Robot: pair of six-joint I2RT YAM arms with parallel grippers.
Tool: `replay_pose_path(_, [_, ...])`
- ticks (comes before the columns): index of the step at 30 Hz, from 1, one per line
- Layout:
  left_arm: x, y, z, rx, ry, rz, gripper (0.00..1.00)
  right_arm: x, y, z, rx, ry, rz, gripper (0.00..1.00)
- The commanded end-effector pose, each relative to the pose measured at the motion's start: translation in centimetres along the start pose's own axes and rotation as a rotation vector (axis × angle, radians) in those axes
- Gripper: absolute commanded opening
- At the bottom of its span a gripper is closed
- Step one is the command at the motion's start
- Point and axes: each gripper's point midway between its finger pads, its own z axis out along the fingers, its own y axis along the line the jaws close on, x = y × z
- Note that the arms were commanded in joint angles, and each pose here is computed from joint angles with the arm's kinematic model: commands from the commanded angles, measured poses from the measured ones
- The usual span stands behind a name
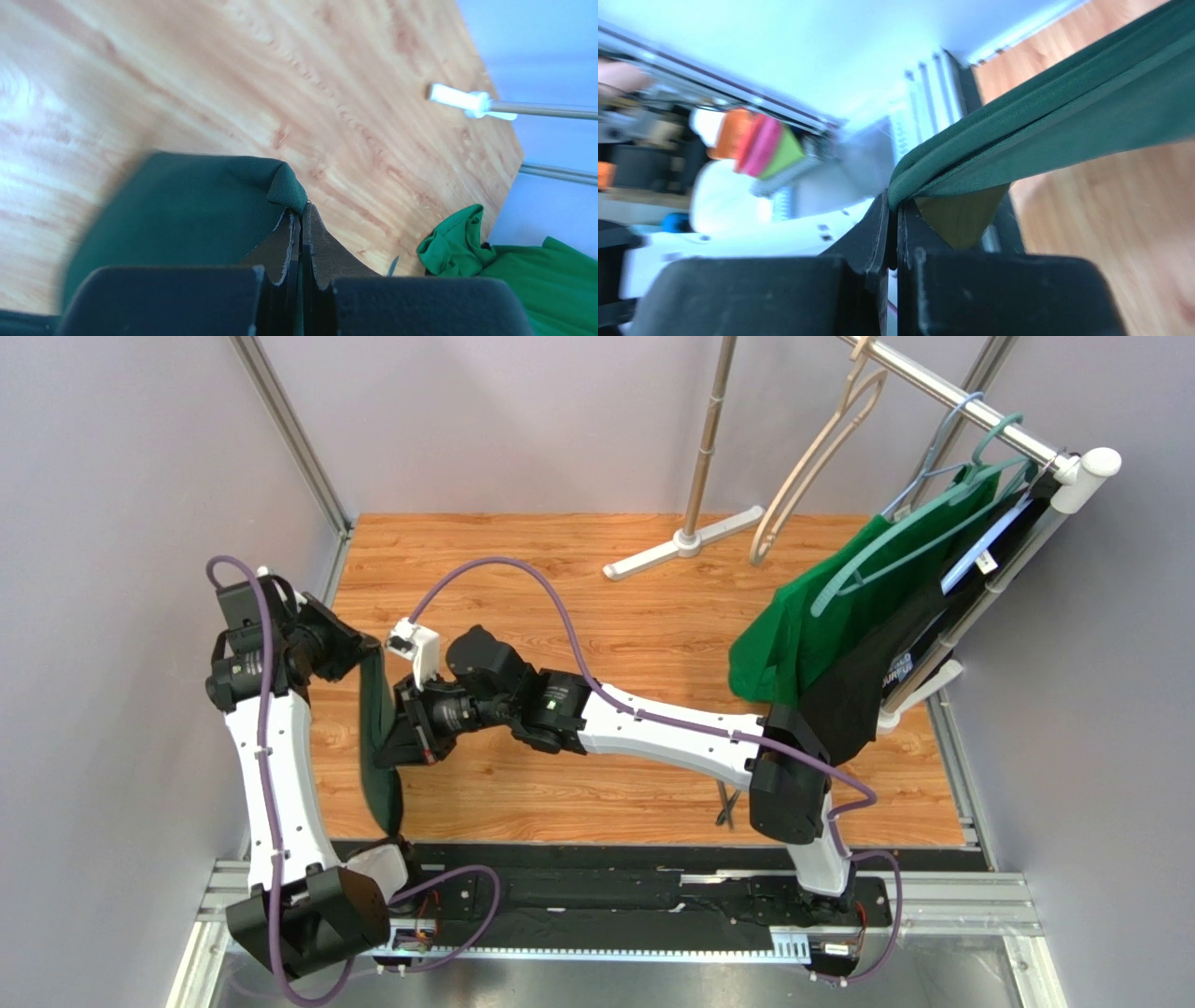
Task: Fold the napkin into a case and place the utensils inside
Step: Turn over the upper triangle-folded napkin at the center of the board.
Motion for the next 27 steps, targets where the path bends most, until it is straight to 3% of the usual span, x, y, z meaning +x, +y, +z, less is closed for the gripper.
replay_pose_path(1, [-2.2, -0.9, 0.7, 0.027, -0.043, 0.069, 0.00, -0.6, 3.7, -1.2, -0.268, -0.058, 0.132, 0.00])
replay_pose_path(2, [-2.2, -1.6, 1.7, 0.043, -0.041, 0.099, 0.00, 1.7, 1.2, -1.1, -0.232, -0.028, 0.208, 0.00])
replay_pose_path(5, [-0.9, -2.3, 6.5, 0.058, 0.035, 0.139, 0.00, 2.5, -2.8, -2.3, -0.199, -0.064, 0.272, 0.00])
replay_pose_path(6, [1.2, -3.1, 8.9, 0.058, 0.105, 0.164, 0.00, 5.1, -6.3, -3.0, -0.140, -0.043, 0.335, 0.00])
replay_pose_path(8, [2.2, -4.4, 11.8, 0.054, 0.091, 0.211, 0.00, 6.2, -8.3, -4.0, -0.137, -0.064, 0.362, 0.00])
replay_pose_path(9, [5.2, -5.3, 14.3, 0.057, 0.164, 0.234, 0.00, 8.7, -10.9, -5.0, -0.081, -0.042, 0.416, 0.00])
replay_pose_path(15, [11.6, -7.2, 22.7, 0.019, 0.282, 0.305, 0.00, 14.1, -17.3, -9.3, 0.033, -0.034, 0.508, 0.00])
replay_pose_path(20, [14.6, -8.5, 24.7, 0.039, 0.318, 0.338, 0.00, 17.2, -20.7, -12.0, 0.111, -0.038, 0.570, 0.00])
replay_pose_path(27, [16.5, -9.7, 25.6, 0.088, 0.352, 0.375, 0.00, 17.6, -21.9, -12.7, 0.153, -0.026, 0.578, 0.01])
